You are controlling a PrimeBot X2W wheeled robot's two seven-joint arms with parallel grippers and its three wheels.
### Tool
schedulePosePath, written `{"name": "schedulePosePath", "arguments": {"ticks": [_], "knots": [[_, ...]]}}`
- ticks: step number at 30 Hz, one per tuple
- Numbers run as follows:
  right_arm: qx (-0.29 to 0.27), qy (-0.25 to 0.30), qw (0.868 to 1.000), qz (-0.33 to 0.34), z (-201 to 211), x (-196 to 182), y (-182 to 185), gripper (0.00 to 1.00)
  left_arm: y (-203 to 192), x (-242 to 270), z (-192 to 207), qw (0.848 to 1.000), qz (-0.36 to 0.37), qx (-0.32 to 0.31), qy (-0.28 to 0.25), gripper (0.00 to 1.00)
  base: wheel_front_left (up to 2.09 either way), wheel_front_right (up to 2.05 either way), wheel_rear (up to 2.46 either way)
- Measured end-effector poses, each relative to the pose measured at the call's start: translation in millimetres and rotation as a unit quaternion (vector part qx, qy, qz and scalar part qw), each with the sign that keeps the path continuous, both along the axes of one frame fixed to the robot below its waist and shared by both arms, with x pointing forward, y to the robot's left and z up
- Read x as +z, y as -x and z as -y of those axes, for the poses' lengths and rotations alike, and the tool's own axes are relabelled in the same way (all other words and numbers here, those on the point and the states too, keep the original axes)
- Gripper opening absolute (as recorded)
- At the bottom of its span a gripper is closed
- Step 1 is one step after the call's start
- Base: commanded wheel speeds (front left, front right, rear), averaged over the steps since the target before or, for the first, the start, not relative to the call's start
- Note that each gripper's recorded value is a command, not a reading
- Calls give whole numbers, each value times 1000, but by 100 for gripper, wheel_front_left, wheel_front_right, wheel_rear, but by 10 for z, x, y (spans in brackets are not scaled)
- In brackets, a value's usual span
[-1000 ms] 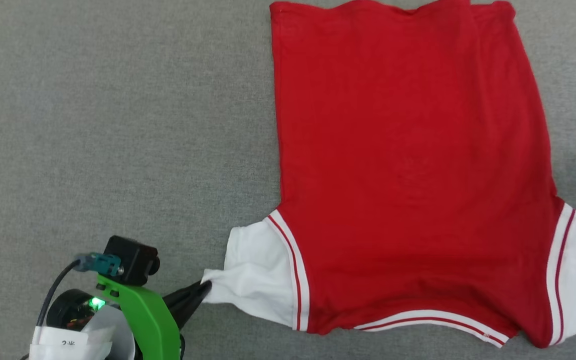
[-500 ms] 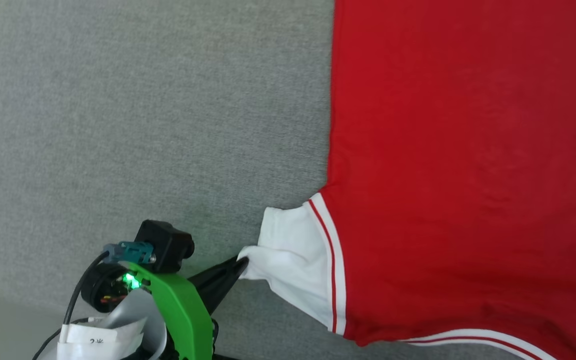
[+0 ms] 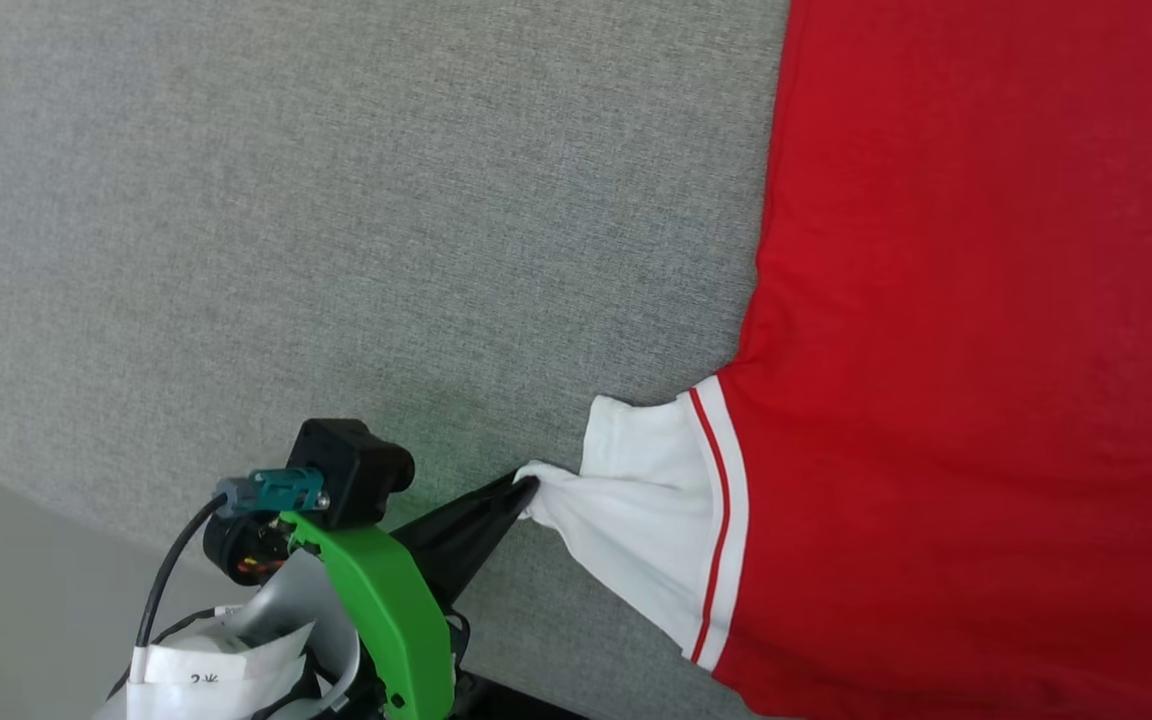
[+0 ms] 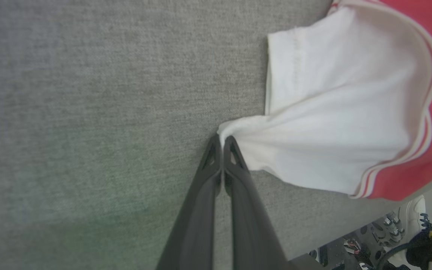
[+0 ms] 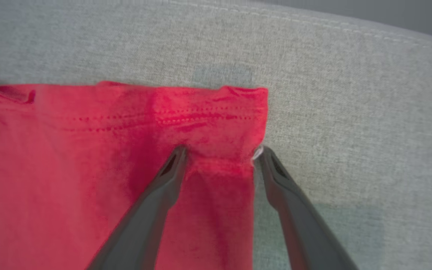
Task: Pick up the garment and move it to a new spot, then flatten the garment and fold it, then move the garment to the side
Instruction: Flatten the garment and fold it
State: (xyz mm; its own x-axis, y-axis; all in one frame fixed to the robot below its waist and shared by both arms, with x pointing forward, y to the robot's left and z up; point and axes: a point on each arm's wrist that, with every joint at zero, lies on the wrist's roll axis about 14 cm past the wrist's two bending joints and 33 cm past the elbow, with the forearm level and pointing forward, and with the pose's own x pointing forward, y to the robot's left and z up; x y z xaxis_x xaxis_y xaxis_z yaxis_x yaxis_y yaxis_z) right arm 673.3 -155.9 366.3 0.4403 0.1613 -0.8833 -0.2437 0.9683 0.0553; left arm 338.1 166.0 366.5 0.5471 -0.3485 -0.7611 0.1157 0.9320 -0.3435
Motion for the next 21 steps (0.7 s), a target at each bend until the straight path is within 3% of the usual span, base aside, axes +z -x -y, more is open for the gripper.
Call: {"name": "schedulePosePath", "arguments": {"ticks": [3, 4, 5, 6, 21], "knots": [[6, 2, 1000, -8, -41, -75, 3, 100, 10, -12, -18, 1000, -1, 4, -1, 0, 0, 0, 0], [8, 5, 1000, -13, -43, -89, 12, 45, 12, -12, -23, 1000, -1, 5, -2, 0, 0, 0, 0], [10, 7, 1000, -15, -43, -93, 22, 7, 14, -9, -25, 1000, -1, 4, -2, 0, 0, 0, 0], [10, 6, 1000, -17, -48, -92, 31, 0, 15, -6, -29, 1000, 0, 4, -3, 0, 0, 0, 0], [4, 24, 999, -33, 166, -42, 369, 0, -58, 148, -47, 999, 37, 7, -5, 0, 0, 0, 0]]}}
